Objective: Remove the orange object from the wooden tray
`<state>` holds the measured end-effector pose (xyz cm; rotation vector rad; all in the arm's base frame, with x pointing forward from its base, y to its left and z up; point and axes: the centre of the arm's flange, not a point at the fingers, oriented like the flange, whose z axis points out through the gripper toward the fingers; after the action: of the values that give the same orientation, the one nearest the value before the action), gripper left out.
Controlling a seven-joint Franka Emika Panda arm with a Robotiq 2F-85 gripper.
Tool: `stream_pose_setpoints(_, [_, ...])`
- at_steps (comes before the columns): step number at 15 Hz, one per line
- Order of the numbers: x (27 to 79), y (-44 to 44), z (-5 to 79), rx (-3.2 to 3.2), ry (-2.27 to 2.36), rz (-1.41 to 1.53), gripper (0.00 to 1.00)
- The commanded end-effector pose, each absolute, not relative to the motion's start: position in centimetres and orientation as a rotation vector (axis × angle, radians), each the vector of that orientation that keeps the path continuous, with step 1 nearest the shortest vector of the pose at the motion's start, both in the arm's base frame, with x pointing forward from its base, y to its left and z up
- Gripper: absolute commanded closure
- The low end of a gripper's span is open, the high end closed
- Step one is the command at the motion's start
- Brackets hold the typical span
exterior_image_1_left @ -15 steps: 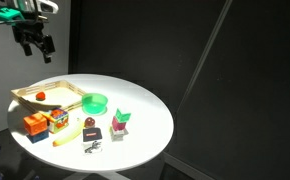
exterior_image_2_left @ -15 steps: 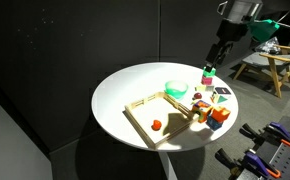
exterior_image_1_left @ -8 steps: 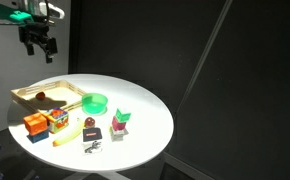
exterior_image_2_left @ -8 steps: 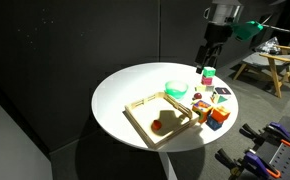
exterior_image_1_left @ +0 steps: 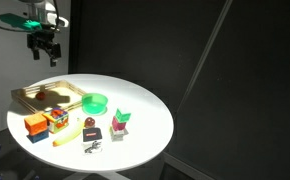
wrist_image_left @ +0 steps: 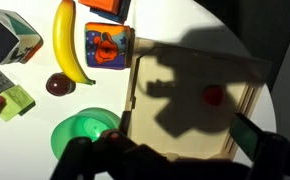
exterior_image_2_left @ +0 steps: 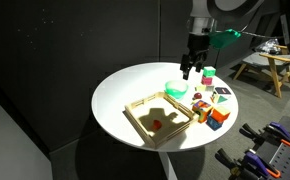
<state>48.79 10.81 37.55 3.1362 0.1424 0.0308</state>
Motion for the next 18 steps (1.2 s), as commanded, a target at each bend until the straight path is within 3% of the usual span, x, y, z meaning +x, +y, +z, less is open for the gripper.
stream_pose_setpoints(1, [51.3,12.5,36.4,3.102,0.115,-0.052,0.0])
stream_pose_setpoints(18, [51.7,14.5,26.0,3.03,0.274,-0.266,0.0])
